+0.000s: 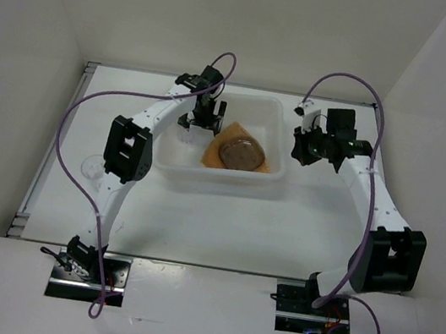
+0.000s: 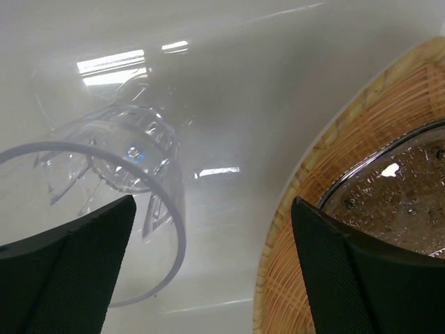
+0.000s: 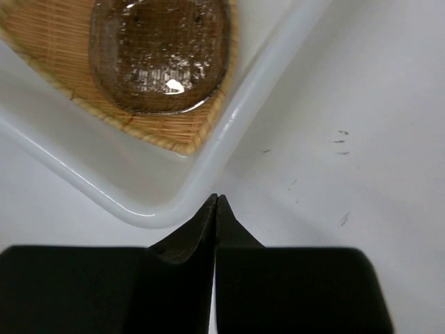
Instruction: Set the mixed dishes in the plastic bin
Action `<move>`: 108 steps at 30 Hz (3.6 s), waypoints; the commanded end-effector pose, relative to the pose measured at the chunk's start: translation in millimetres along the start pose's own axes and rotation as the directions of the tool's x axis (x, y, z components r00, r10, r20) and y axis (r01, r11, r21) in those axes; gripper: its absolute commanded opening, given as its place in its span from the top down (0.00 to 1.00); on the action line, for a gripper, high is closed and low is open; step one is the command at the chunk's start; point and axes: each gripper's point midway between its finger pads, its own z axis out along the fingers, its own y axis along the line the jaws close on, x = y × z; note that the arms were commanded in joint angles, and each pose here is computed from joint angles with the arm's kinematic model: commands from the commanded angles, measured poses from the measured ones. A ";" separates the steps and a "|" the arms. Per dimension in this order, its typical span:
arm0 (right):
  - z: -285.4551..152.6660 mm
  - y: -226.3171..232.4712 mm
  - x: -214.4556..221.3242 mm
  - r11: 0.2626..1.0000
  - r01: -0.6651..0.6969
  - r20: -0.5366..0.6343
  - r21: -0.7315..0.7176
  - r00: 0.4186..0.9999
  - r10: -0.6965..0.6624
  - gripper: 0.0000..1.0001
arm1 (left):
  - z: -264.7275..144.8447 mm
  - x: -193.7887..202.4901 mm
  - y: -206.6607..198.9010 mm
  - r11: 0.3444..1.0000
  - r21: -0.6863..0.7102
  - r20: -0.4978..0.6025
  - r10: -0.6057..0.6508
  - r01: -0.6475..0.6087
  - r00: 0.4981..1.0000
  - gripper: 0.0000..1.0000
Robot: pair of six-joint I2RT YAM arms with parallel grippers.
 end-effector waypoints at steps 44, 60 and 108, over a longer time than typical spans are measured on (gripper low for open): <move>-94.1 -43.9 78.6 0.852 -0.046 -0.017 0.522 0.998 0.065 0.43 | -105.6 171.5 197.5 0.842 -0.230 -0.044 -0.510 0.489 0.859 0.09; -92.0 -44.3 80.1 0.853 -0.046 -0.025 0.519 0.997 0.068 0.39 | -102.6 176.4 209.5 0.834 -0.277 -0.028 -0.503 0.477 0.864 1.00; -91.0 -48.7 84.8 0.841 -0.043 -0.039 0.539 0.996 0.077 0.39 | -45.0 64.2 3.6 0.986 -0.062 0.013 0.153 -0.152 0.988 0.78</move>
